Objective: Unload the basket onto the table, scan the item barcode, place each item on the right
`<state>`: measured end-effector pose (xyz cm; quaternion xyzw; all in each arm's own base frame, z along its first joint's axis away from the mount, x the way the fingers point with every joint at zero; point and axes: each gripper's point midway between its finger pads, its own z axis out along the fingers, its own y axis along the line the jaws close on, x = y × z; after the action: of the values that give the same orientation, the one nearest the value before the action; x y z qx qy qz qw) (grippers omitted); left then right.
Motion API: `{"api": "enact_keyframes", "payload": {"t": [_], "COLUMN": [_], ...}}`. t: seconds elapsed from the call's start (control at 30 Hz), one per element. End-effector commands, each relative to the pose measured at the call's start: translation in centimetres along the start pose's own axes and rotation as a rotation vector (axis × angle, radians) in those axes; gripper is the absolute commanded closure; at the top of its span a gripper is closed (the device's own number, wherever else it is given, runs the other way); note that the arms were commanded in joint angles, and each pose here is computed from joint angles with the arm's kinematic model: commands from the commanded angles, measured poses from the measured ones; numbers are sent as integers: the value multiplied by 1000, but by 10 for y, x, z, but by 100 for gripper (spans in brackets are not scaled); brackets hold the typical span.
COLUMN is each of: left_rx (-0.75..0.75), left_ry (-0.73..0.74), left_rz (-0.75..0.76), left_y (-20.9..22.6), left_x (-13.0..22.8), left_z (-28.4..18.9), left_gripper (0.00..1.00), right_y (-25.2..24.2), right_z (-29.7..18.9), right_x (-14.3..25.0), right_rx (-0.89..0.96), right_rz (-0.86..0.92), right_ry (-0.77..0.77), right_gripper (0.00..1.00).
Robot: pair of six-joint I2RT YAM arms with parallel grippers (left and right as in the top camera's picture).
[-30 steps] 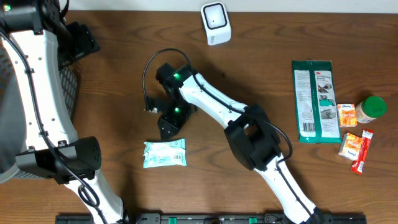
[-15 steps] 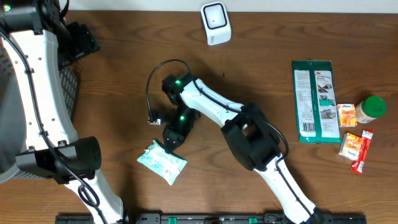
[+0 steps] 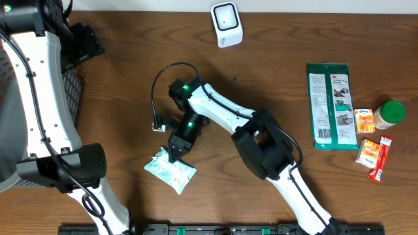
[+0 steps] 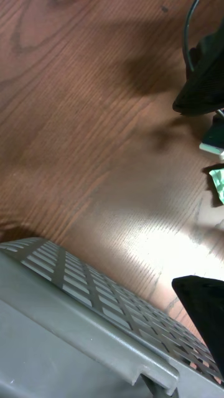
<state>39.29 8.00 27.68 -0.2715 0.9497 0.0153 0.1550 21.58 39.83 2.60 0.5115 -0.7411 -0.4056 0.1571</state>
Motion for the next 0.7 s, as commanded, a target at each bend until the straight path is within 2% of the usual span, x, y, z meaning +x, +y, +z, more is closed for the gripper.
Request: {"api": "enact_keyframes", "payload": {"t": [0.0, 0.13, 0.37, 0.57, 0.67], "left_rx": [-34, -34, -34, -34, -34], "left_ry": [51, 51, 51, 51, 51], "left_rz": [14, 14, 14, 14, 14], "left_y": [8, 8, 8, 8, 8], "left_x": [11, 11, 11, 11, 11], "left_z": [2, 2, 2, 2, 2], "left_gripper": [17, 18, 18, 18, 18], "right_y": [8, 14, 24, 12, 6], "right_z": [10, 20, 39, 43, 41], "right_x": [-1, 0, 4, 13, 9], "right_rx": [-41, -33, -11, 78, 99], "right_rz": [-27, -63, -96, -112, -126], "right_ry": [1, 30, 91, 156, 145], "right_gripper": [66, 71, 75, 61, 59]}}
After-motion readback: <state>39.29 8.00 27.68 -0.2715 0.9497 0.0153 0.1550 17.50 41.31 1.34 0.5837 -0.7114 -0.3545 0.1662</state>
